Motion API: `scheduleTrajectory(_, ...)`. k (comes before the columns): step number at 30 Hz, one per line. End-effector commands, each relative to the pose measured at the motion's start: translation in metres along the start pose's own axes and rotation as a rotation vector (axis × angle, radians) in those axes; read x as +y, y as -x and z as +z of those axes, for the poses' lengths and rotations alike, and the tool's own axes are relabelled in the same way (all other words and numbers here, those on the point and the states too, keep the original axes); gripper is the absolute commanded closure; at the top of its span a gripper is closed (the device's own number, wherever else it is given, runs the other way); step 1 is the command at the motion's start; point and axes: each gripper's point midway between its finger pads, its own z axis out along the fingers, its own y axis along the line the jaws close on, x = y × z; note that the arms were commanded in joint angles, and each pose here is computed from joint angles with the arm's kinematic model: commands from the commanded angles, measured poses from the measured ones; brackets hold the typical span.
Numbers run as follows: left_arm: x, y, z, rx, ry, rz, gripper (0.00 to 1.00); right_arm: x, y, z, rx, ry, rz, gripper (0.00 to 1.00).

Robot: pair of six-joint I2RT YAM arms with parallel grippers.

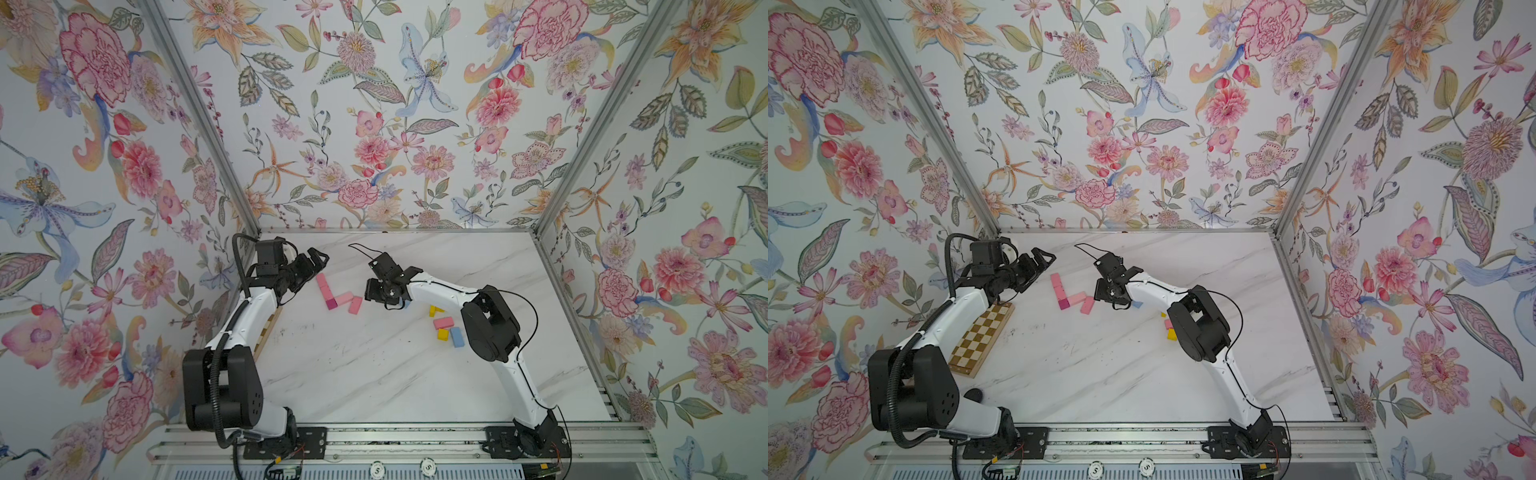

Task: Assemble the letter v with building blocks
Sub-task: Place the building block at the center of the board, then adjust the building block at the center of the board.

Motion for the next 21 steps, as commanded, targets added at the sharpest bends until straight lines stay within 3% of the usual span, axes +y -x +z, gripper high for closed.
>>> scheduleTrajectory(1,-0.015,-0.008,-0.003,-0.002,-0.064,0.012,0.01,0.006,0.033,-0.015,-0.037,0.083,0.01,0.27)
scheduleTrajectory(10,-0.012,-0.024,-0.009,-0.005,-0.074,0.02,0.01,0.053,0.043,-0.013,-0.04,0.297,0.044,0.01)
scheduleTrajectory(21,0.001,-0.037,-0.02,-0.015,-0.033,0.035,0.01,0.08,0.043,0.018,0.004,0.41,0.155,0.01)
